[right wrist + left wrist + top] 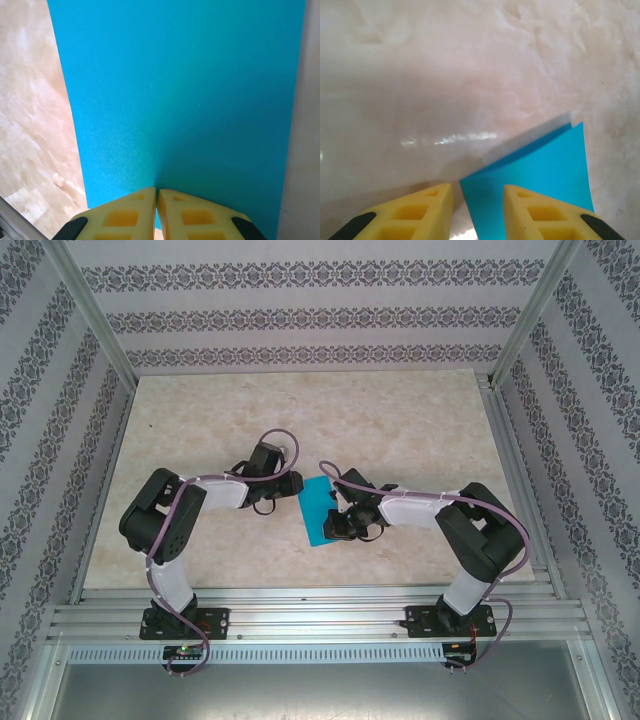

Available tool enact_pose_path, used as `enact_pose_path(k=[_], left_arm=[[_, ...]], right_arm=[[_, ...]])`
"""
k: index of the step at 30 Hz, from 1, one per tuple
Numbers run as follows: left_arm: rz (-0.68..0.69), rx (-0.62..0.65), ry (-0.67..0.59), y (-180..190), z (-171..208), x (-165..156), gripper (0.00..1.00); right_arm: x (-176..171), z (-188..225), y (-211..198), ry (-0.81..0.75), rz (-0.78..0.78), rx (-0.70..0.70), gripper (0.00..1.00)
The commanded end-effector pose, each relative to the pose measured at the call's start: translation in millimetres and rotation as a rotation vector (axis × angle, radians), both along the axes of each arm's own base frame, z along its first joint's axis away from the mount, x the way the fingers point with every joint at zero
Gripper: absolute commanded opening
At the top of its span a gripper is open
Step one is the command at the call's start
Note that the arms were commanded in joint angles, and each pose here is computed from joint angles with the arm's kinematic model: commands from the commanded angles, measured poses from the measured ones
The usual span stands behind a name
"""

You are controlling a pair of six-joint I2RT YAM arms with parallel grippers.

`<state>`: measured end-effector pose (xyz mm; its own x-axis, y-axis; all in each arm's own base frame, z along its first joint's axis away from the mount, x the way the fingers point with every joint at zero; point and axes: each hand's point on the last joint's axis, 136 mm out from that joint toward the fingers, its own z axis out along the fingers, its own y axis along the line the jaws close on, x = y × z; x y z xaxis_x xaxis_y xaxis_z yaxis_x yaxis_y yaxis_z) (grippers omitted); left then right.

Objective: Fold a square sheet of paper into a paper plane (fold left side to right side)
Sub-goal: First fold the square sheet of paper in half at the center of the table, then fold the triangle a second time at the center of the table.

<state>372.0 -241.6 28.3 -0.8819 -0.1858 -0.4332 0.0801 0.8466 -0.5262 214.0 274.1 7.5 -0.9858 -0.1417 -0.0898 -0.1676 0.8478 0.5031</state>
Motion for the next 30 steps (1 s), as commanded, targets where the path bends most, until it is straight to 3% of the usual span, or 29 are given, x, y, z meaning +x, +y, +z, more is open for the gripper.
enact_pose_path(k=[1, 7, 11, 19, 30], left_arm=[[0.006, 0.041, -0.042, 14, 9, 7, 0.33], [-0.035, 0.016, -0.118, 23, 45, -21, 0.35], [-0.09, -0.04, -0.117, 17, 56, -51, 0.36], [-0.161, -0.135, -0.053, -15, 55, -98, 0.36], [-0.127, -0.17, 0.03, -22, 28, -107, 0.38]], right_arm=[[-27, -32, -29, 0.08, 0.016, -0.159, 0.14], [2, 35, -7, -0.082, -0.004, -0.002, 0.26], [21, 70, -17, -0.159, -0.057, 0.06, 0.35], [47, 51, -42, -0.158, -0.075, 0.032, 0.45], [118, 46, -21, -0.256, -0.014, 0.074, 0.51]])
